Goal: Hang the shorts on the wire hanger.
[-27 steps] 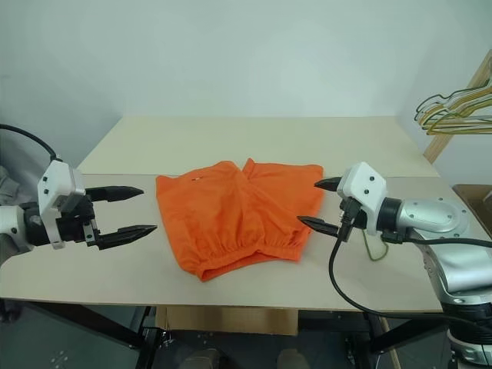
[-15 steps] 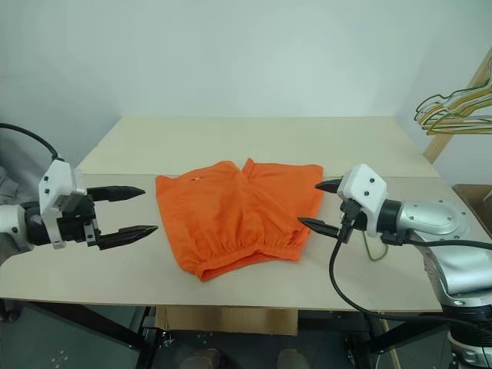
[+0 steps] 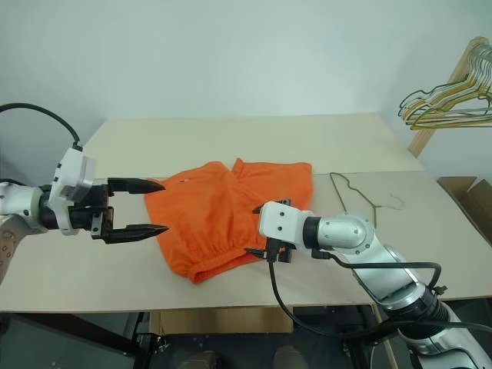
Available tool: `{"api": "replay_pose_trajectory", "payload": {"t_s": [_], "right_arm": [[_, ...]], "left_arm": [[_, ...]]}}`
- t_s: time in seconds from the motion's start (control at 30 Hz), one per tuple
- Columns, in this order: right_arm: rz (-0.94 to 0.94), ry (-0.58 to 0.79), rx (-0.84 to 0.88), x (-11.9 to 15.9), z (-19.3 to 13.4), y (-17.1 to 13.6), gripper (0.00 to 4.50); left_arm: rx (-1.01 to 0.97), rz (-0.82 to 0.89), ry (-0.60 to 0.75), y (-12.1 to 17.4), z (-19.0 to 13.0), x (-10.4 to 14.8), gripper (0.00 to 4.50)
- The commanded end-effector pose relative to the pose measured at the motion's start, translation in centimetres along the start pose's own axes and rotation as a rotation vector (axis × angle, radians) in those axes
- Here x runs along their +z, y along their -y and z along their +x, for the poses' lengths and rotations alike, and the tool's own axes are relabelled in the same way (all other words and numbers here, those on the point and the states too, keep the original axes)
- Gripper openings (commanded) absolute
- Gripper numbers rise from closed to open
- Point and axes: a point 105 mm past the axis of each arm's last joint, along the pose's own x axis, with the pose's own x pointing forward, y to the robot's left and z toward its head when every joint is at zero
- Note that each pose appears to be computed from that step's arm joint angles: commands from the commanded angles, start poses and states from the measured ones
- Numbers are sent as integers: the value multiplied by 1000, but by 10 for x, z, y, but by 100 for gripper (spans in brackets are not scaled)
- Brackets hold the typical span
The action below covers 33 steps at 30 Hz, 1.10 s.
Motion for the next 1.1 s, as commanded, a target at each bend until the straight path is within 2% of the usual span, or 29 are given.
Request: {"api": "replay_pose_trajectory", "payload": {"t_s": [0.03,0.13,0.23,0.47,0.63,0.93,1.03,1.1], "right_arm": [[-148,-16,57,5,19,-2,450],[-196,-56,124,-2,37,-14,450],[-220,-80,151,-8,40,-18,450],[-168,-91,139,-16,35,-18,450],[-210,-182,124,-36,30,-14,450],[-303,-318,98,-69,19,-2,450],[-324,-340,104,-77,20,-2,393],[-333,-342,96,-79,22,-1,329]], "left_arm": [[-8,38,15,-4,0,6,448],[-9,40,10,-4,0,6,448],[-10,38,2,-3,-1,5,448],[-35,26,-32,6,-1,-3,448],[-71,20,-44,16,2,-10,448],[-66,23,-41,17,3,-11,448],[-64,25,-41,18,3,-11,450],[-62,25,-40,18,2,-11,450]]}}
